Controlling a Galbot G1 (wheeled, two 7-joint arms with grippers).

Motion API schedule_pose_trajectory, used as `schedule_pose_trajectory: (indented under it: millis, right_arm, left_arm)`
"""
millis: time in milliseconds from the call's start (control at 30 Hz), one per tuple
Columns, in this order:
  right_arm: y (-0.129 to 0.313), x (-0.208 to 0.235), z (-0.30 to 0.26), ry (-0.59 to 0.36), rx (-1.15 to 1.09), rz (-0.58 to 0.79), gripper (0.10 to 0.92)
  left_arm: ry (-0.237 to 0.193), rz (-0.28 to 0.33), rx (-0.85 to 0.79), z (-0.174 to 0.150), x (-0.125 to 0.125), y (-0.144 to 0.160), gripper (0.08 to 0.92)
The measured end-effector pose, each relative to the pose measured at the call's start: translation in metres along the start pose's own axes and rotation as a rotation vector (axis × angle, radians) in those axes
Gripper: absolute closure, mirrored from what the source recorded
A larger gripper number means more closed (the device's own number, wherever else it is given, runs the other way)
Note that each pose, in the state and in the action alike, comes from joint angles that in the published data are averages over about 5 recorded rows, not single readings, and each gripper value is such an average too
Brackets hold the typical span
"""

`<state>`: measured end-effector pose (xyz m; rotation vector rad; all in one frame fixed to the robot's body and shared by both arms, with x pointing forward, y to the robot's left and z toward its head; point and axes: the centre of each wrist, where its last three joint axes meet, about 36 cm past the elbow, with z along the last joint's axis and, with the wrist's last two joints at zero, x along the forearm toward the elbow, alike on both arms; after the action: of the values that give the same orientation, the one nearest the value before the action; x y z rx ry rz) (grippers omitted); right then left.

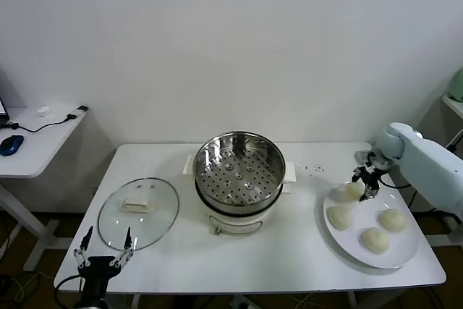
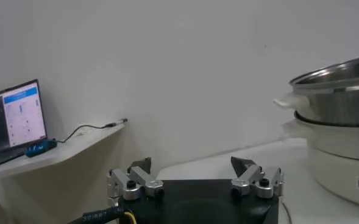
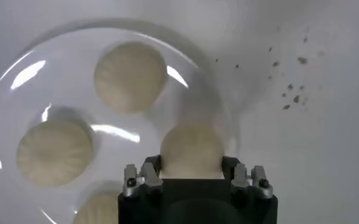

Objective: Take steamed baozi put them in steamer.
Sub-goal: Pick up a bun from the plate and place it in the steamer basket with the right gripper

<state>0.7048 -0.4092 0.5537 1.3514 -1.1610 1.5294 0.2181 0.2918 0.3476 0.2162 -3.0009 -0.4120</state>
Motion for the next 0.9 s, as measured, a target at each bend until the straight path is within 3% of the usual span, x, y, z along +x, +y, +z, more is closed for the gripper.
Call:
schedule_pose_trajectory:
  millis: [267,467,667,900]
  right_arm:
    - [-0.064,0.1,-0.082,0.04,0.4,0.088,0.377]
    - [-0.1,0.148,-0.167,0.08,0.709,0.135,0.377]
    - [-0.118,0.154,-0.249,0.113,0.963,0.139,0.377]
    - [-0.123,0.12,-0.316,0.117,1.157,0.101,0.377]
  left_arm:
    - [0.01,-0.004,-0.001,0.001,0.004,0.0,0.177]
    - [0.019,-0.004,0.001,0.003,0.005,0.0,0.177]
    - [0.024,-0.01,0.007,0.0,0.004,-0.003,0.177]
    - [0.026,-0.018,0.01,-0.005,0.0,-0.003,0.177]
